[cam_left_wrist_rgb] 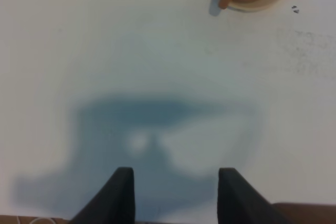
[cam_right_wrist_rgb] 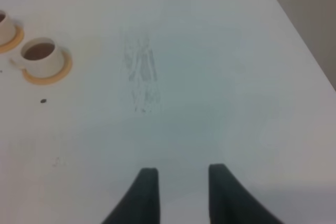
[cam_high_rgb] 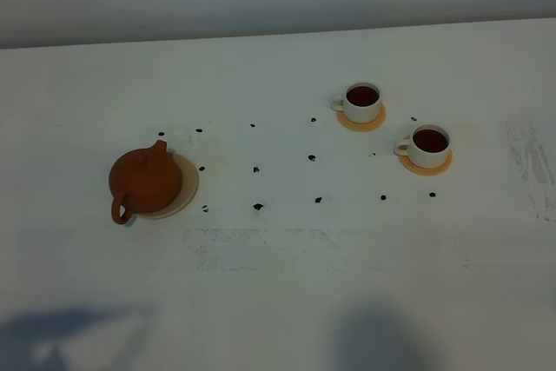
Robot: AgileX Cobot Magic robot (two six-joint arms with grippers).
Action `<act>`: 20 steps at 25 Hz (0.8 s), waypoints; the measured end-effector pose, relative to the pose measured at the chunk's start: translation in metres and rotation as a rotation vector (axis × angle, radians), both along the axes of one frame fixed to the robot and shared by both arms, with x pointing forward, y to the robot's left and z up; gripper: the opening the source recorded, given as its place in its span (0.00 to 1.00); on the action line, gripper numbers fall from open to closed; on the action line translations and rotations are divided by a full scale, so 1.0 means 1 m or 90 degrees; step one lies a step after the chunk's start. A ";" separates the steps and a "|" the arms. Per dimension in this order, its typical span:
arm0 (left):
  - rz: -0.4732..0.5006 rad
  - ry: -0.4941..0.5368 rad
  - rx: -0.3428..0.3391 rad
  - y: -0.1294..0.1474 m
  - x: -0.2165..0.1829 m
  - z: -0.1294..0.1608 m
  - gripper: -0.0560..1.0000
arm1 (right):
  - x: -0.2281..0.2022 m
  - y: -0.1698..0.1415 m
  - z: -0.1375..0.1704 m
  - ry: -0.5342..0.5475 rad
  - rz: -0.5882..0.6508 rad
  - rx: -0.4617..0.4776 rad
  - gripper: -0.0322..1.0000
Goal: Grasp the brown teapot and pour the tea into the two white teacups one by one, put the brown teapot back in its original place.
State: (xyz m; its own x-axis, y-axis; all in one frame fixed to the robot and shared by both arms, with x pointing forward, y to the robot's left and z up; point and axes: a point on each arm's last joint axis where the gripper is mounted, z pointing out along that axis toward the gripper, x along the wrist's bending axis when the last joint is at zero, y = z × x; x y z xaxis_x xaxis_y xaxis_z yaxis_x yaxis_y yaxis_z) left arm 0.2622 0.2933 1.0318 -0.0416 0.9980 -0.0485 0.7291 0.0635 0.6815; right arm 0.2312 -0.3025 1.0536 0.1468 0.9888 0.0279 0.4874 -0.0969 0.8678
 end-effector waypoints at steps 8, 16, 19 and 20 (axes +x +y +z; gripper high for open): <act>-0.075 -0.064 0.009 -0.004 -0.015 0.000 0.40 | 0.000 0.000 0.000 0.000 0.000 0.000 0.25; -0.108 -0.126 0.009 0.000 -0.030 -0.001 0.40 | 0.000 0.000 0.000 0.000 0.000 0.000 0.25; -0.092 -0.124 0.008 0.002 -0.030 -0.001 0.40 | 0.000 0.000 0.000 0.000 0.000 0.000 0.25; -0.091 -0.125 0.009 0.002 -0.030 -0.001 0.40 | 0.000 0.000 0.000 0.000 0.000 0.000 0.25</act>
